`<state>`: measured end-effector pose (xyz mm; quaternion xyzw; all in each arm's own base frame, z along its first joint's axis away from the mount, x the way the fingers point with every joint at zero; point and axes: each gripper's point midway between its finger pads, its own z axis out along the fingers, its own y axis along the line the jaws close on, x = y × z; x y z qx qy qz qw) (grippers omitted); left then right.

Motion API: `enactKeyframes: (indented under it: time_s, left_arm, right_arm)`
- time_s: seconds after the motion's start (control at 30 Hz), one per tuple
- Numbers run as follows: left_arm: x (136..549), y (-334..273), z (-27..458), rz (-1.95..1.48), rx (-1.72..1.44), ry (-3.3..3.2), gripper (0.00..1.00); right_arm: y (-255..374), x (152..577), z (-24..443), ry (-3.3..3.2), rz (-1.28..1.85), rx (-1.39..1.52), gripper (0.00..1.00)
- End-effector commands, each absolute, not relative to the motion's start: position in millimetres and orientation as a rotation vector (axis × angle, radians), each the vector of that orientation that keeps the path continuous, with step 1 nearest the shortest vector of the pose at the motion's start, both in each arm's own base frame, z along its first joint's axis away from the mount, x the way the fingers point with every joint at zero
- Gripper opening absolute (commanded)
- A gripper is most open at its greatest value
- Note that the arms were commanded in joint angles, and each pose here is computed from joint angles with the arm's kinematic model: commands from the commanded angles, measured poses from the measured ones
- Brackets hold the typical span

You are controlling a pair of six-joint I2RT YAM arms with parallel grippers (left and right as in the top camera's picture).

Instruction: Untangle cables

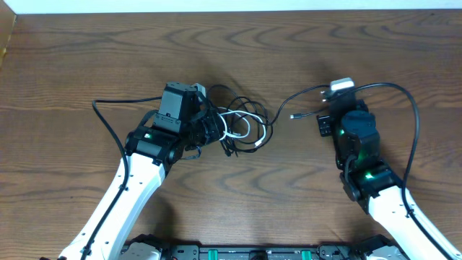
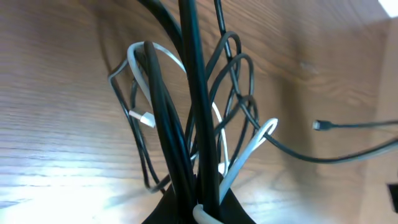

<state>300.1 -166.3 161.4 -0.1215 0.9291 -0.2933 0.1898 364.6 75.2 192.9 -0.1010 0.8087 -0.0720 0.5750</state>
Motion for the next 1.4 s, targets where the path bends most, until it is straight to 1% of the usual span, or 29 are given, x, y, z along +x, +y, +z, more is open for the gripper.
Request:
enactKeyframes:
  time_s: [0.0,0.03,0.13,0.17,0.27,0.3,0.33,0.37,0.57,0.77,1.0,1.1,1.17,1.23,1.27,1.37]
  left_arm:
    - [313.4,-154.6,174.6,-0.732,-0.327,2.549,0.08]
    - [314.1,-153.5,174.4,-0.724,-0.330,2.547,0.08]
    - [314.8,-153.2,174.7,-0.716,-0.312,2.543,0.08]
    - [314.9,-153.3,174.9,-0.715,-0.306,2.542,0.07]
    - [315.1,-153.4,175.0,-0.716,-0.305,2.541,0.08]
    - [315.4,-153.6,175.3,-0.716,-0.298,2.540,0.08]
    - [315.3,-154.1,175.6,-0.714,-0.277,2.539,0.08]
    - [315.4,-154.2,175.7,-0.710,-0.264,2.538,0.08]
    - [317.2,-154.8,177.3,-0.676,-0.136,2.521,0.08]
    - [329.5,-159.0,189.1,-0.659,-0.008,2.436,0.08]
    - [344.3,-164.1,206.0,-0.603,0.193,2.309,0.07]
    - [347.5,-165.3,210.2,-0.584,0.247,2.275,0.07]
    - [347.8,-165.4,210.6,-0.563,0.295,2.262,0.08]
    - [346.4,-165.5,209.2,-0.540,0.349,2.257,0.08]
    - [339.8,-173.2,209.0,-0.570,0.453,2.242,0.08]
    - [320.2,-197.5,215.9,-0.723,0.669,2.168,0.08]
  right_arm:
    - [59.2,364.4,187.7,1.930,-0.103,-0.020,0.10]
    - [59.8,363.4,184.3,1.945,-0.097,-0.029,0.17]
    - [65.4,360.8,177.2,1.976,-0.069,-0.062,0.43]
    - [68.8,359.1,173.2,1.994,-0.050,-0.080,0.53]
    - [75.9,357.2,169.6,2.009,-0.010,-0.112,0.75]
    - [78.0,356.9,169.2,2.012,0.003,-0.120,0.84]
    - [80.6,356.6,169.0,2.012,0.018,-0.130,0.96]
    - [83.8,356.3,168.8,2.013,0.037,-0.141,0.99]
    - [119.7,346.1,164.6,2.027,0.242,-0.301,0.99]
    - [170.6,307.7,153.1,2.023,0.537,-0.655,0.99]
    - [193.4,264.3,138.5,2.085,0.800,-0.803,0.99]
    - [193.6,264.2,138.8,2.082,0.801,-0.806,0.99]
    - [190.0,272.2,140.4,2.074,0.752,-0.782,0.99]
    - [183.3,285.2,143.5,2.081,0.693,-0.700,0.99]
    - [175.8,299.0,148.9,2.080,0.642,-0.598,0.99]
    - [167.6,315.6,160.3,2.061,0.614,-0.445,0.99]
